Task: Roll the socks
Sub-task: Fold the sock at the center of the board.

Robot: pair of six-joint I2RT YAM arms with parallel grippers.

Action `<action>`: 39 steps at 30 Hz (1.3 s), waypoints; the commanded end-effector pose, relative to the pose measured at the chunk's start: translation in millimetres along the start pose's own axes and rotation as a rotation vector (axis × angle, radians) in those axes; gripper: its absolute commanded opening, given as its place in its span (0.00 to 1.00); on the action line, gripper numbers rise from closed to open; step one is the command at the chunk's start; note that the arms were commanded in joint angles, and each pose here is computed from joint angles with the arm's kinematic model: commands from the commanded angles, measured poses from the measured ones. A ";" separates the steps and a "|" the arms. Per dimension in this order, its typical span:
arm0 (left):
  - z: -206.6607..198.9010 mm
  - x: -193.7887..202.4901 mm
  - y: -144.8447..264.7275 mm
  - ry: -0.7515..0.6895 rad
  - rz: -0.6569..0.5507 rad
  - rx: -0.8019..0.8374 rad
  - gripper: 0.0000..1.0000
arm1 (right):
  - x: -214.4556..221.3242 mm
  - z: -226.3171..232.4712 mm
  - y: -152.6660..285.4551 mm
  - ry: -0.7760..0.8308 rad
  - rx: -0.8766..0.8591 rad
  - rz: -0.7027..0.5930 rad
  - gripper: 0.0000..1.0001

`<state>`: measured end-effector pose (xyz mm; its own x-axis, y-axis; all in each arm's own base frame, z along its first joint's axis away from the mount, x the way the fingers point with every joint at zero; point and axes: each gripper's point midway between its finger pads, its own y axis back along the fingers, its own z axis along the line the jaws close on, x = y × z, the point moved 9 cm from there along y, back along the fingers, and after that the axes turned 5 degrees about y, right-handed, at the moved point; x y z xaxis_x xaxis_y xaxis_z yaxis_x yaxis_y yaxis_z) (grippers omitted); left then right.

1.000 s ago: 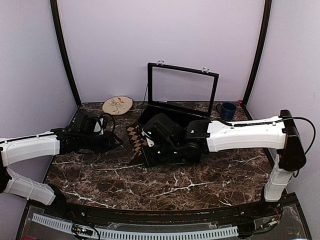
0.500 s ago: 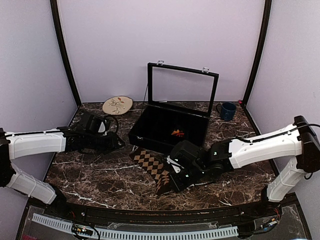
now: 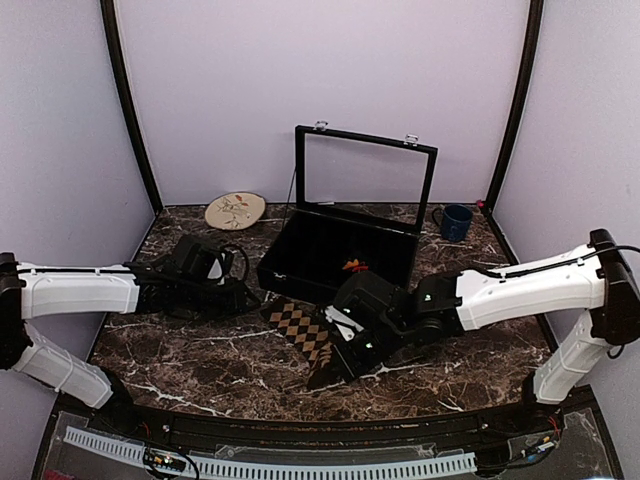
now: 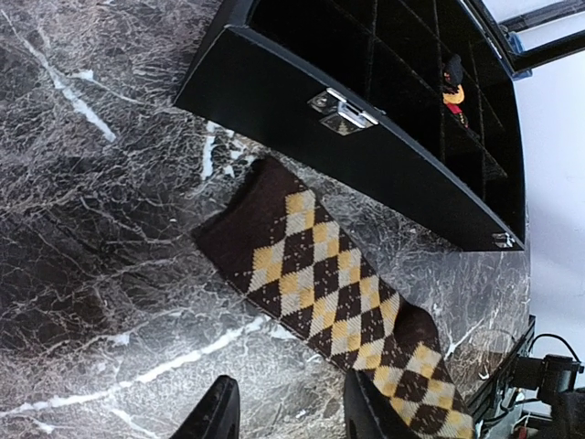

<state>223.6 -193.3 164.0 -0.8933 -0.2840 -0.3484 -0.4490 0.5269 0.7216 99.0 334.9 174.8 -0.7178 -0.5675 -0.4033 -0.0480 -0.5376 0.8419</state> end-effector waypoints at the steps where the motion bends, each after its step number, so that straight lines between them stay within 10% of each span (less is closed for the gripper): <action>1: 3.4 6.4 -2.7 -0.002 -0.015 -0.002 0.42 | -14.9 10.1 2.4 0.045 -0.004 0.012 0.00; 39: 7.9 7.8 -28.1 -0.059 -0.037 -0.050 0.41 | -153.2 -38.2 -36.3 -0.001 0.004 -0.033 0.00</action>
<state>230.8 -206.2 133.5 -0.8860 -0.2640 -0.3812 -0.4636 0.4871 0.7401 227.6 409.3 187.9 -0.7313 -0.5433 -0.4124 -0.0828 -0.5295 0.8443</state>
